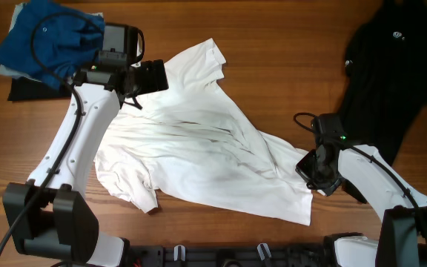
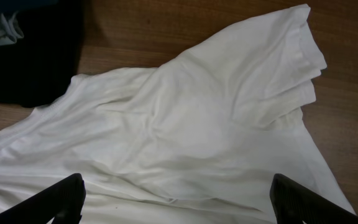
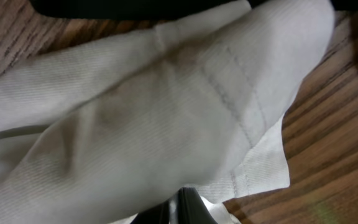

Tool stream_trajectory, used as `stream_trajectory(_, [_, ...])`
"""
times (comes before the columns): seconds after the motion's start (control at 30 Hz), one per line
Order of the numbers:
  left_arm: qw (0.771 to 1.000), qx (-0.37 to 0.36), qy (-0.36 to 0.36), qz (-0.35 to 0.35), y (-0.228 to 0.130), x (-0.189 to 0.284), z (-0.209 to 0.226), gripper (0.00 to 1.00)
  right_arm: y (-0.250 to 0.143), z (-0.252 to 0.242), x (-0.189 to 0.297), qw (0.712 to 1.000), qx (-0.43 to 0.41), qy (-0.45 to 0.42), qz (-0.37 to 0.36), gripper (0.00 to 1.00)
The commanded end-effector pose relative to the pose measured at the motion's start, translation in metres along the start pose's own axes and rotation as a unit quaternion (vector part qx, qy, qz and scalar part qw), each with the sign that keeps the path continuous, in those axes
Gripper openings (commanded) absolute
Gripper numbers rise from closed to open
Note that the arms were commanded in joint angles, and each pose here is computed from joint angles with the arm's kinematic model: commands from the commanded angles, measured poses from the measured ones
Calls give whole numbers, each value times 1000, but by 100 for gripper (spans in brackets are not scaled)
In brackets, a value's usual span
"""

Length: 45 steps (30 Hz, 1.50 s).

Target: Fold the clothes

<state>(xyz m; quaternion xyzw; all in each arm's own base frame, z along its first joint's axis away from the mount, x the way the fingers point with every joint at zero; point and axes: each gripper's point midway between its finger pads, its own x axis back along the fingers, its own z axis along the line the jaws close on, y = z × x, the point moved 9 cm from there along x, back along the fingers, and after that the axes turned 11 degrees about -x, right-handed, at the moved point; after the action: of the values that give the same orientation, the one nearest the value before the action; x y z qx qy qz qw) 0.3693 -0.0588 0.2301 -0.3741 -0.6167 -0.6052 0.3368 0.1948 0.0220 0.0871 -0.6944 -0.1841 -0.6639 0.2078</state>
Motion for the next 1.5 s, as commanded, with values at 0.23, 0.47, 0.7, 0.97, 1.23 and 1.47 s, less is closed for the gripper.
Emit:
stream_trajectory(0.23, [1000, 7, -7, -14, 6, 0, -3, 96, 34, 57, 116, 973, 150, 118, -133, 4])
stream_trajectory(0.47, [1000, 8, -9, -25, 10, 0, -3, 96, 98, 104, 174, 933, 169, 208, -240, 4])
stream_trajectory(0.7, [999, 8, -10, -36, 13, 0, -3, 94, 155, 177, 98, 925, 212, 227, -219, 4])
stream_trajectory(0.97, [999, 8, -11, -43, 16, 0, -4, 94, 165, 174, 114, 931, 211, 204, -216, 100])
stream_trajectory(1.23, [999, 8, -11, -43, 15, 0, -4, 95, 118, 104, 52, 975, 212, 53, -36, 4])
stream_trajectory(1.47, [999, 8, -11, -39, 14, 0, -4, 95, 130, 74, 15, 986, 160, 36, -35, 4])
